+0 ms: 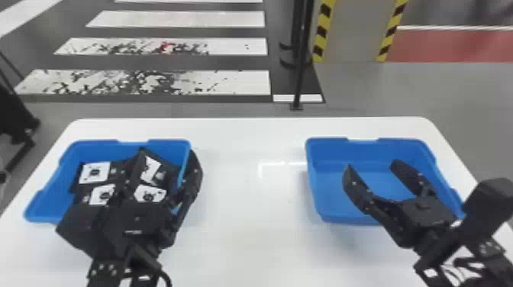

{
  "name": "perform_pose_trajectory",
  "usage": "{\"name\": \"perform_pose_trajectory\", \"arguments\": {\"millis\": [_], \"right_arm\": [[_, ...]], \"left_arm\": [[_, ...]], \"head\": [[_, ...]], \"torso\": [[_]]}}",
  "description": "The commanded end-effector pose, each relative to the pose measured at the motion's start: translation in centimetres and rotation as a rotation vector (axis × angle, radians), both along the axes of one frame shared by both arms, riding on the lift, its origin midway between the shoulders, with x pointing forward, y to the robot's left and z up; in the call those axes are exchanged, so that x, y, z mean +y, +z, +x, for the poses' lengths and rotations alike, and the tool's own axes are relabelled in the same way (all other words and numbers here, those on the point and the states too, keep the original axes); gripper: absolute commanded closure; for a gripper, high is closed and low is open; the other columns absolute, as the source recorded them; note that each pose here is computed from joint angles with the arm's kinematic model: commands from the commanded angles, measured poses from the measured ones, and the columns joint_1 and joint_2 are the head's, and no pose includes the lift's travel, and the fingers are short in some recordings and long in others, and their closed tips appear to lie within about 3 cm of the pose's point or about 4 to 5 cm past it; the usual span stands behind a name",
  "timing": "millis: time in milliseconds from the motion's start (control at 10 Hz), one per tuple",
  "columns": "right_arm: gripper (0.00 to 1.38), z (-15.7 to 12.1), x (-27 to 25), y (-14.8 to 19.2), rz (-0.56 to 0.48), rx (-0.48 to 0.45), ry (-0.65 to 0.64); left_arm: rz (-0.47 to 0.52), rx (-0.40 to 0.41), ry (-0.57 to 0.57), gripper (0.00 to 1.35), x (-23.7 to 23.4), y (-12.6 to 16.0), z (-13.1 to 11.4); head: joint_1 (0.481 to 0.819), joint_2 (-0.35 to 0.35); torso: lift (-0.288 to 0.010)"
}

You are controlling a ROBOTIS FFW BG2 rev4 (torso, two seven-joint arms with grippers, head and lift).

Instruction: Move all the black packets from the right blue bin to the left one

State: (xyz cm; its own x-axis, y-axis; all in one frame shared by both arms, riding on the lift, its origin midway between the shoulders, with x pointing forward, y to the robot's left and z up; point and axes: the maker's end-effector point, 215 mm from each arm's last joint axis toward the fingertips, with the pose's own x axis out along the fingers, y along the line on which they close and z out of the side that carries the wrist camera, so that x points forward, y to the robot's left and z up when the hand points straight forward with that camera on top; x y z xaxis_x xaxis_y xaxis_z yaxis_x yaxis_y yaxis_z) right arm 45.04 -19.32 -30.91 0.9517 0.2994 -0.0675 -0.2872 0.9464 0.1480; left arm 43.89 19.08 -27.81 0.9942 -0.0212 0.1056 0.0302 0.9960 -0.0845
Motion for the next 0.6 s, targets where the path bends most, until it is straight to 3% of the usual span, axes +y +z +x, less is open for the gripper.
{"name": "perform_pose_trajectory", "arguments": {"millis": [0, 500], "right_arm": [[0.12, -0.5, -0.1, 0.4, 0.004, -0.008, -0.011], [0.12, -0.9, 0.0, 1.7, 0.020, -0.043, -0.011]], "left_arm": [[-0.041, 0.014, -0.003, 0.30, 0.0, -0.2, -0.5], [-0.064, -0.010, 0.016, 0.31, 0.9, 0.2, -1.1]], "head": [[0.695, -0.003], [0.695, 0.006]], "torso": [[-0.168], [-0.168]]}}
